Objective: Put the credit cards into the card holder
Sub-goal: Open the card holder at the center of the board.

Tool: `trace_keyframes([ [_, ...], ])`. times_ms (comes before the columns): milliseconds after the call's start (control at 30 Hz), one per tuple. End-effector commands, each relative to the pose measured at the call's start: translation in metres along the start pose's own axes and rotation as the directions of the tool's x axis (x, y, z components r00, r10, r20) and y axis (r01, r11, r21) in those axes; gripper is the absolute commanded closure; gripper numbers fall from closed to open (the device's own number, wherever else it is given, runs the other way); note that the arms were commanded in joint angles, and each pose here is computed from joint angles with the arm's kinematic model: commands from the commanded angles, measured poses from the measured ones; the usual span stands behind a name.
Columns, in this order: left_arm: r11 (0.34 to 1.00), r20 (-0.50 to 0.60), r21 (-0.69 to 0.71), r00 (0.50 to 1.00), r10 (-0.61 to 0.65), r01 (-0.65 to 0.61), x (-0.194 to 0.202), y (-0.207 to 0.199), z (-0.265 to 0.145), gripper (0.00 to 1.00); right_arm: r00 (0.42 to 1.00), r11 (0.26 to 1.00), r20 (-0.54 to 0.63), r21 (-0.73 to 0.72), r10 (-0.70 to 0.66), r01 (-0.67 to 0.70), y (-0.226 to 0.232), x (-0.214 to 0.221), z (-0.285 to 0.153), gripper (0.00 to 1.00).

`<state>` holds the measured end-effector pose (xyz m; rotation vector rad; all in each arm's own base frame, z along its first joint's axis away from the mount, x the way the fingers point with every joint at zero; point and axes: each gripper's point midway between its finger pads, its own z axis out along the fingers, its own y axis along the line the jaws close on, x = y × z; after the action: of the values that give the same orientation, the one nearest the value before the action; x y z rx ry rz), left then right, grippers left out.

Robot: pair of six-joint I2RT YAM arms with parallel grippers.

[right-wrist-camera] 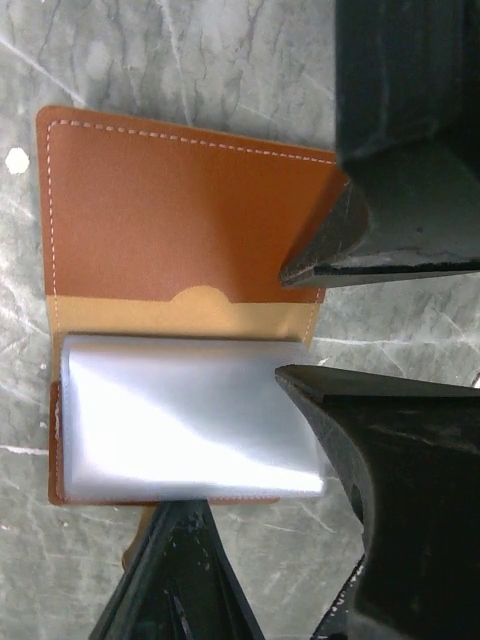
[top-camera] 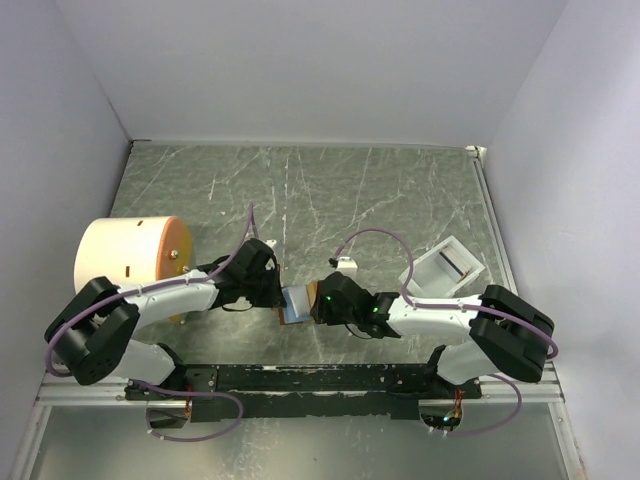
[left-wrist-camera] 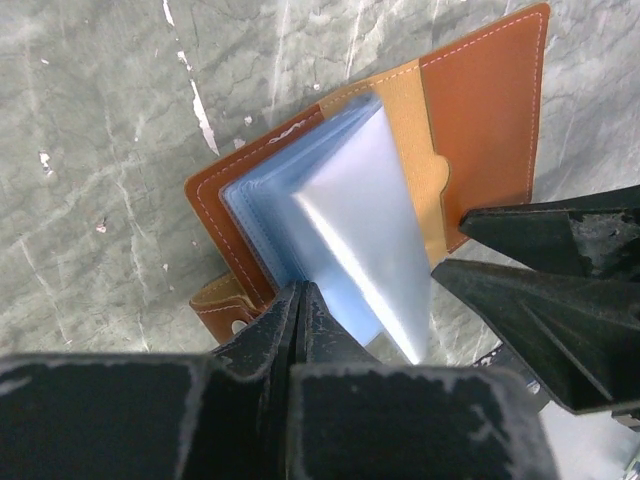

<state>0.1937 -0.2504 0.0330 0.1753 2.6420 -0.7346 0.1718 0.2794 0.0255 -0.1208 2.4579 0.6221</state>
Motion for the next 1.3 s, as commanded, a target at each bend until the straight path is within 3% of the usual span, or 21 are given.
trace_keyframes([
  [0,1.0,0.018,0.008,1.0,-0.002,0.002,-0.004,0.0,0.004,0.93,0.999,0.997,0.029,-0.072,-0.018,0.02,0.017,-0.013,-0.004,0.59],
  [67,1.0,0.023,0.018,1.0,-0.001,0.001,-0.006,-0.003,0.004,0.93,0.999,0.997,0.04,-0.065,-0.024,0.027,0.019,-0.018,-0.004,0.56],
  [233,1.0,0.021,0.013,1.0,0.007,-0.007,-0.012,-0.006,0.005,0.93,0.999,1.0,0.042,-0.015,-0.008,0.009,0.003,-0.021,0.005,0.73],
  [467,1.0,0.023,0.0,1.0,0.009,-0.009,-0.012,-0.004,0.003,0.93,1.0,0.999,-0.002,0.018,0.027,-0.027,-0.017,-0.003,0.013,0.8],
  [1267,0.996,0.036,0.093,0.999,0.013,-0.017,-0.028,-0.03,0.006,0.93,0.996,0.996,-0.043,-0.043,0.074,-0.075,-0.015,0.015,0.013,0.8],
])
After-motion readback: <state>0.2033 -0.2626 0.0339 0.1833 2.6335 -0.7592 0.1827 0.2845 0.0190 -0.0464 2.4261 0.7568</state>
